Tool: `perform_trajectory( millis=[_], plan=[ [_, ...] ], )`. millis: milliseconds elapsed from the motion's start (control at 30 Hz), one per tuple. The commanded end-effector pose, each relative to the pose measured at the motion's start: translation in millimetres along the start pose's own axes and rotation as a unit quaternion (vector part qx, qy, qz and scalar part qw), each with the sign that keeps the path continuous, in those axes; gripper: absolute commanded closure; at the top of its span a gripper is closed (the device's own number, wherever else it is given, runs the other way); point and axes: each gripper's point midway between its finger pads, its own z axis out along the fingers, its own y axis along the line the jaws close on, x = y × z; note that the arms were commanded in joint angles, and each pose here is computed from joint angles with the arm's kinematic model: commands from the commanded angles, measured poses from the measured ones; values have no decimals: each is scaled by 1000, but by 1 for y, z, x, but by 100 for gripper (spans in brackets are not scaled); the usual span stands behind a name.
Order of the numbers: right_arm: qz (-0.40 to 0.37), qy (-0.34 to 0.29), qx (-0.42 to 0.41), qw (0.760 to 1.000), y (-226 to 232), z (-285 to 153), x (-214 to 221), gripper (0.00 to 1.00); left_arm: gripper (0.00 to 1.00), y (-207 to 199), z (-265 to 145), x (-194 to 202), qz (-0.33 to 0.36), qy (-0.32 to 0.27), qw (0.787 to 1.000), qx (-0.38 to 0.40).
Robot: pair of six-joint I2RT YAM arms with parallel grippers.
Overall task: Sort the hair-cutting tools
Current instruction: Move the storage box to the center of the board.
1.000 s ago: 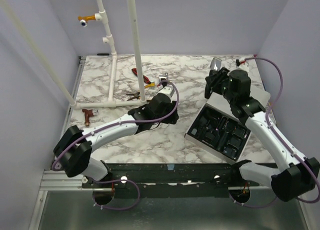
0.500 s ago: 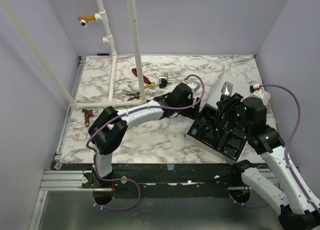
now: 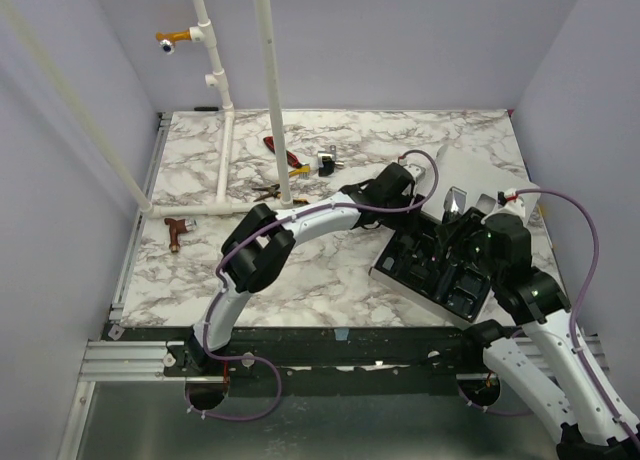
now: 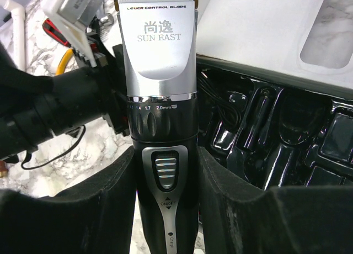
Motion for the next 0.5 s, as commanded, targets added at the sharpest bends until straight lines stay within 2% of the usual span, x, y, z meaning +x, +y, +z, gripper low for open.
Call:
perform_trajectory(
  millis=[0,300,467],
  plan=[
    [11,-14,-25,1000,12,-5,-10,99,38,26,9,15,-12,24,996,-79],
    [12,-8,-16,1000,9,3,-4,99,65,53,-5,27,-39,10,988,-147],
    [12,-5,-5,1000,6,11,-1,99,75,78,-16,33,-84,11,981,-175]
  ],
)
